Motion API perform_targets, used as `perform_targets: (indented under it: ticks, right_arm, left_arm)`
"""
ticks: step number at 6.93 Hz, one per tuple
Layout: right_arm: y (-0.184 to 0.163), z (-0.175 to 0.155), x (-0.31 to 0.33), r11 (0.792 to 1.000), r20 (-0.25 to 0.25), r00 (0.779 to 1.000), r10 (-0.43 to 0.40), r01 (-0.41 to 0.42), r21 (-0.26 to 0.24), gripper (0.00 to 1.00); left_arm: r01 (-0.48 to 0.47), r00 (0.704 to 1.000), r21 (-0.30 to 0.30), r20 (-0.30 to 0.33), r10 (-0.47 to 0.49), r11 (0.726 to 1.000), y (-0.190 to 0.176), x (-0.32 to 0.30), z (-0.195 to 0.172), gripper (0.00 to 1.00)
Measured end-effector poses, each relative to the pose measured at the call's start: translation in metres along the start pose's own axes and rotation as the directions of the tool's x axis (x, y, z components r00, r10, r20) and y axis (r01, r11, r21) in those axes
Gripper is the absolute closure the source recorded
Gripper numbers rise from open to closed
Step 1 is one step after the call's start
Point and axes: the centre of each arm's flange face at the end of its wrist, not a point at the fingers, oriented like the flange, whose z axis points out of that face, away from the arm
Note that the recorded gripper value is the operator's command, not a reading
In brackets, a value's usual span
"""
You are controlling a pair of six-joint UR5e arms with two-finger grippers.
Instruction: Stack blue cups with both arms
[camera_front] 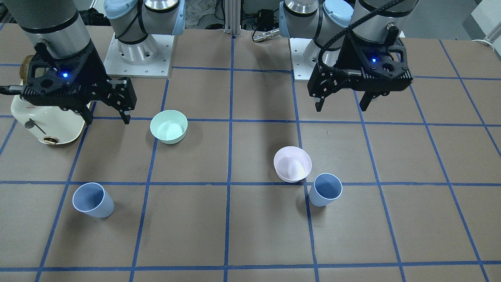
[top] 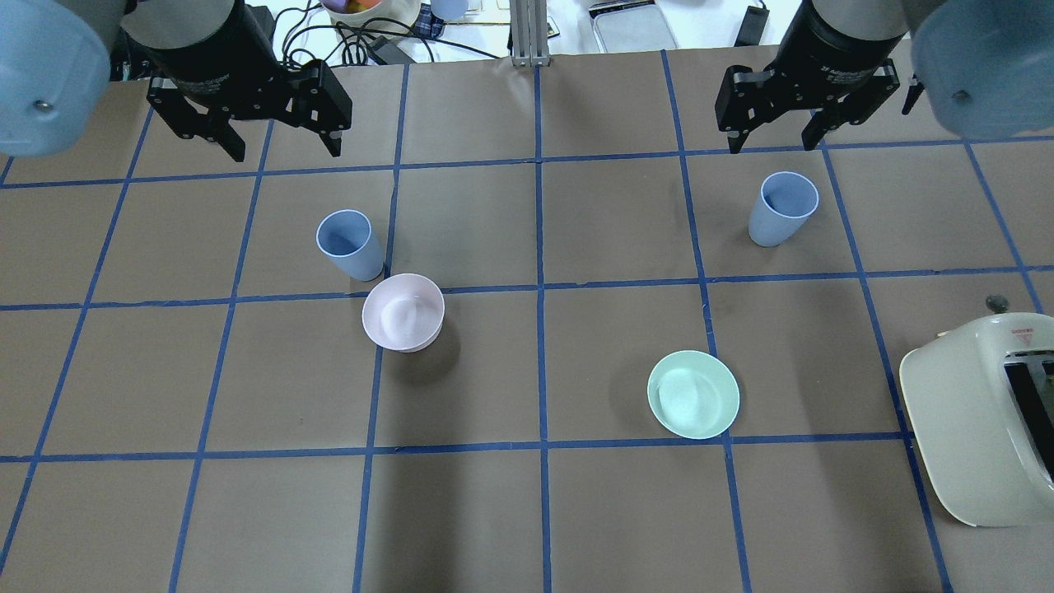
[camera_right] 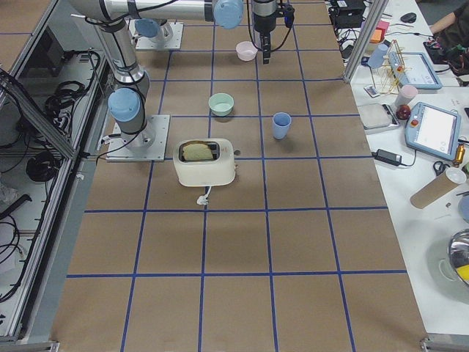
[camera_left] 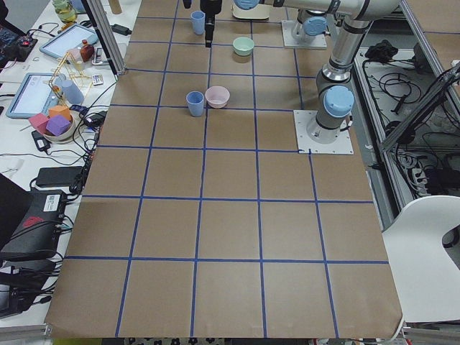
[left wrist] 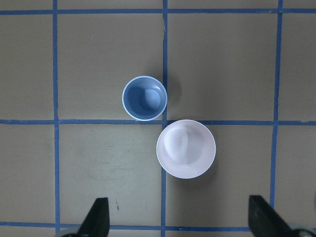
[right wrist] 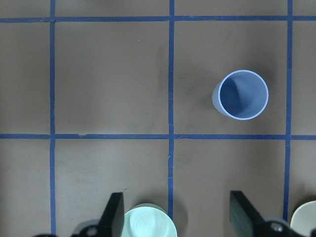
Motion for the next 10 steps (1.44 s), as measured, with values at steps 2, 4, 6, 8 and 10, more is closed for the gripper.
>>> perform_targets:
  ticks: [2, 4, 6, 8, 10]
  right_arm:
    - [0.0, -0.002, 0.001, 1.0, -0.003, 1.0, 0.001, -0.001, 0.002, 0.0]
    - [0.0, 0.001, 0.001, 1.0, -0.004, 1.0, 0.001, -0.001, 0.001, 0.0]
    - [0.0, 0.004, 0.001, 1.0, -0.003, 1.0, 0.0, 0.0, -0.006, 0.0]
    - [0.0, 0.005, 0.001, 1.0, -0.005, 1.0, 0.0, 0.0, -0.008, 0.0]
    - [0.001, 0.005, 0.001, 1.0, -0.005, 1.0, 0.0, 0.0, -0.008, 0.0]
  left_arm:
    - [0.019, 1.0, -0.059, 0.006, -0.019, 0.998, -0.063, 0.001, 0.052, 0.0]
    - [0.029, 0.999, -0.155, 0.02, -0.026, 0.988, -0.107, 0.005, 0.132, 0.0]
    - [0.03, 0.999, -0.245, 0.031, -0.023, 0.969, -0.117, 0.006, 0.194, 0.17]
    - [0.028, 0.999, -0.315, 0.041, -0.016, 0.949, -0.117, 0.005, 0.243, 0.18]
    - [0.034, 0.999, -0.364, 0.048, -0.018, 0.931, -0.107, 0.004, 0.272, 0.33]
